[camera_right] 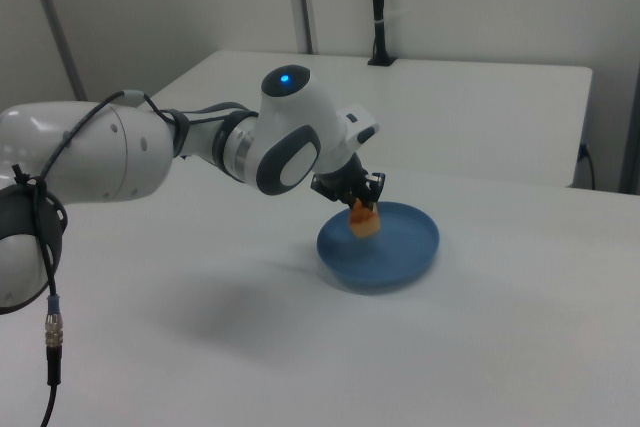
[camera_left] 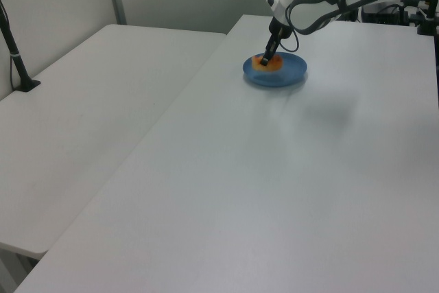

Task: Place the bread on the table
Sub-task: 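Lift the bread roll off the plate and carry it away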

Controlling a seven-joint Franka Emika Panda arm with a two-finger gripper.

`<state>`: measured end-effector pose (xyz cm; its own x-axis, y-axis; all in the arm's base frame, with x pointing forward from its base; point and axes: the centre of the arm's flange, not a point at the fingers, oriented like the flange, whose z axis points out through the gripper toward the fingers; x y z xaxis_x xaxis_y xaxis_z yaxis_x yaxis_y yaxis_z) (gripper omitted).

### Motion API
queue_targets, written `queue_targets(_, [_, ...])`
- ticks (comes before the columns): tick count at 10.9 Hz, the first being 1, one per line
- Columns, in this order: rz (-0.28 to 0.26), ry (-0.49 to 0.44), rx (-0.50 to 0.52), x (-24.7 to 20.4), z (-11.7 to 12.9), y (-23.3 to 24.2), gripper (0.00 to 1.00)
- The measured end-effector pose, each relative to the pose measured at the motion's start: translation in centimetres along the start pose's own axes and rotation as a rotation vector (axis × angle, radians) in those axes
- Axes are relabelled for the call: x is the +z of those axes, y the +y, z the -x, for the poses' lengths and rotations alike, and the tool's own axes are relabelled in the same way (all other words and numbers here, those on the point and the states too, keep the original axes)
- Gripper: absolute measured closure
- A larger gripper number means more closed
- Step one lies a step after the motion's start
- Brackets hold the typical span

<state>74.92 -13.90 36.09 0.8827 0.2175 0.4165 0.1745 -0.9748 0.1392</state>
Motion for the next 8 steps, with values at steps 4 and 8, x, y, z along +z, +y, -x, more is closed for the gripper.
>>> queue_targets(4, [0.005,0.004,0.028,-6.1,-1.0,2.0,0.72])
queue_targets(8, [0.009,0.038,0.084,-14.1,-2.3,2.9,0.72])
